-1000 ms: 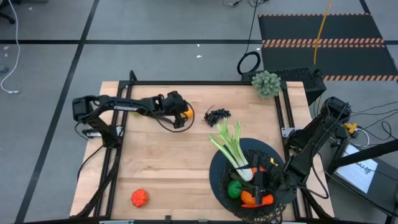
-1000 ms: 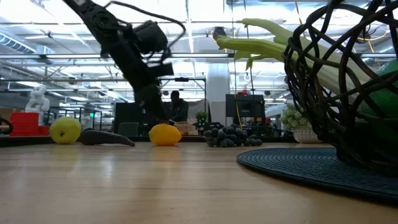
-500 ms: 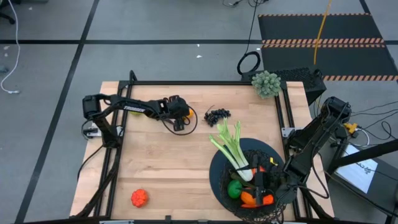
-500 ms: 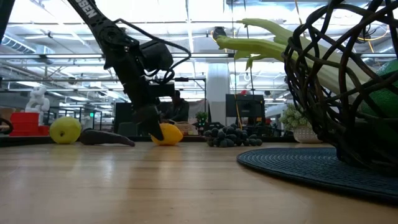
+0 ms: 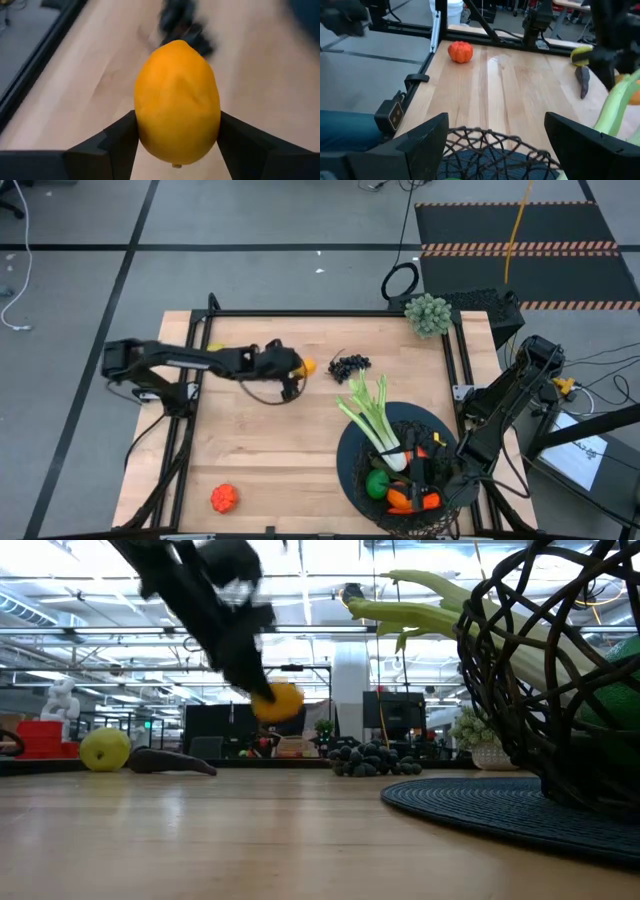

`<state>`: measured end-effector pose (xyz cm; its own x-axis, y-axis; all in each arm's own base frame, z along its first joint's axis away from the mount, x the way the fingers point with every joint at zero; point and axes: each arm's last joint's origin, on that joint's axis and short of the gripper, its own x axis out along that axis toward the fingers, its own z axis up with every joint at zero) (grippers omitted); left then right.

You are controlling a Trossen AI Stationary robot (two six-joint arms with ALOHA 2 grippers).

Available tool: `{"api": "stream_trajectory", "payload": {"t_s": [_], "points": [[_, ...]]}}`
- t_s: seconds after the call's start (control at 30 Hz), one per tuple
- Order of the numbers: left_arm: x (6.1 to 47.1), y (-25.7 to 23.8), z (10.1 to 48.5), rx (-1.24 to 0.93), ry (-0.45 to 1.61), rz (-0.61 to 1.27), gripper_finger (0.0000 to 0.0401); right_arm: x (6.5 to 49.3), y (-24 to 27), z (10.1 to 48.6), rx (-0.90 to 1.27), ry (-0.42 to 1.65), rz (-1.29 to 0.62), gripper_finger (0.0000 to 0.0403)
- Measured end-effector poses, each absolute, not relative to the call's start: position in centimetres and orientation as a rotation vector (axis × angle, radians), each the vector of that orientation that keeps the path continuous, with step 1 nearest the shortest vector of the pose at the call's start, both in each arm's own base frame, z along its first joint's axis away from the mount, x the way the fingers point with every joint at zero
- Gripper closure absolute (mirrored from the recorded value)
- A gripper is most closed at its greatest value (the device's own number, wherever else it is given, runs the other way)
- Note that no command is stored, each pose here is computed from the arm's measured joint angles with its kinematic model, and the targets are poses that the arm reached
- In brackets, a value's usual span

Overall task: Build produce basket
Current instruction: Put the lemon into the wire basket

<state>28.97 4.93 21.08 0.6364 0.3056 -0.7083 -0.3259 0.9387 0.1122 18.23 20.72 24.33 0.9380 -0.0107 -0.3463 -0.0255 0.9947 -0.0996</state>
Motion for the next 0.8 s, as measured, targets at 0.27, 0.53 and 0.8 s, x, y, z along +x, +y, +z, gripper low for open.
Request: {"api": "stream_trajectory", "payload": {"t_s": [0.27,0.53,0.8], "points": [[25.2,-2.6,28.3,-0.107,0.500,0.196,0.0158,18.4,21.0,25.0,-0.111,0.302,0.028,0.0081],[22.9,-9.3,31.0,-0.048,0.268,0.094,0.0158,18.8,21.5,26.4,-0.096,0.190,0.056,0.0081],[24.1,-13.6,31.6,-0.040,0.056,-0.046,0.0158,19.1,21.6,27.4,-0.179,0.109,0.065,0.0081]]}}
